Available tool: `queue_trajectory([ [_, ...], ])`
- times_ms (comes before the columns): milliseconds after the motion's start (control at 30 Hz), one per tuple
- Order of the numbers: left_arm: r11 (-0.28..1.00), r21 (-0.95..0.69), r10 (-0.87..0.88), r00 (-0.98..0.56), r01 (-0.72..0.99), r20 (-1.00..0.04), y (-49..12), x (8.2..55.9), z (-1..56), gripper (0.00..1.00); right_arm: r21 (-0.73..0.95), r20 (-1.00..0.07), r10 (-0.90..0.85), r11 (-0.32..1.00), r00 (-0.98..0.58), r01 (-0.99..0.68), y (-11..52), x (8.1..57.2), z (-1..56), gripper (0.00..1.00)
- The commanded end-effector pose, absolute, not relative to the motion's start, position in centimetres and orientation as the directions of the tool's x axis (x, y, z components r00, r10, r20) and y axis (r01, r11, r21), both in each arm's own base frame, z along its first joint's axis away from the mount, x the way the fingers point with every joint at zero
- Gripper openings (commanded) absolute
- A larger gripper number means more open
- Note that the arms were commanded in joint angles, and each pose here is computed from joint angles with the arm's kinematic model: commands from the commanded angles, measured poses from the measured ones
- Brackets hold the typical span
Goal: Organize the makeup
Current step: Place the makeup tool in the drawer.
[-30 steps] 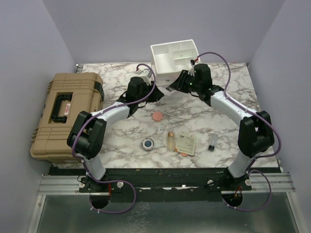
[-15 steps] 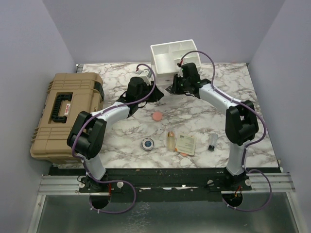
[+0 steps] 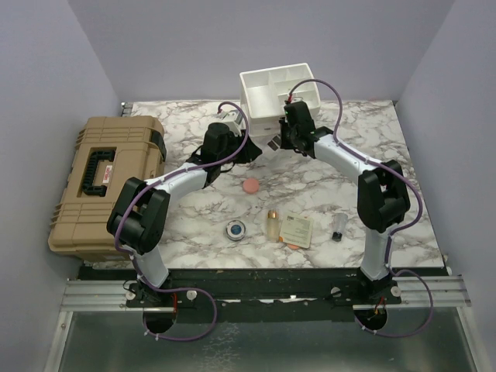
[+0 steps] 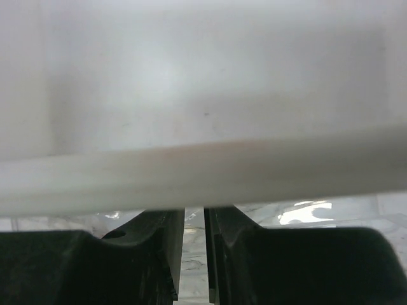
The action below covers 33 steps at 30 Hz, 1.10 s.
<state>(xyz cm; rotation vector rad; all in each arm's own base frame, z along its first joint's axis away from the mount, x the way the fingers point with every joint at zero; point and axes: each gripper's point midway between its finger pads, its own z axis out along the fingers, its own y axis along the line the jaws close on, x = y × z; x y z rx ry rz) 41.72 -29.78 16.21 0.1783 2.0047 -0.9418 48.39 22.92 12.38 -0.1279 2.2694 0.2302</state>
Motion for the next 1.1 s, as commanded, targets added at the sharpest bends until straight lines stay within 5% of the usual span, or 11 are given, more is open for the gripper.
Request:
queue_trajectory([
  [0,0.682,-0.556,-0.213,-0.599,0.475,-0.772,-30.4,41.4,16.9,0.26,0.063,-0.778,-0.009,0.994,-0.629,-0.091,21.3,48.8,13.3,0.25],
  [200,0.685,-0.556,-0.212,-0.602,0.471,-0.77,-30.3,41.4,16.6,0.28,0.209,-0.832,0.01,0.932,-0.555,-0.297,24.5,46.6,19.4,0.33],
  [400,0.688,-0.552,-0.216,-0.593,0.471,-0.776,-30.2,41.4,16.9,0.36,0.26,-0.825,0.014,0.897,-0.565,-0.358,24.0,42.2,21.9,0.52],
  [633,0.696,-0.542,-0.223,-0.576,0.47,-0.786,-29.8,41.3,17.6,0.51,0.362,-0.734,0.132,0.906,-0.666,-0.22,20.4,34.6,17.8,0.69],
  [1067,0.722,-0.49,-0.22,-0.509,0.489,-0.832,-28.4,40.8,20.0,0.65,0.577,-0.442,0.454,0.804,-0.773,0.143,16.5,22.9,8.9,0.7],
])
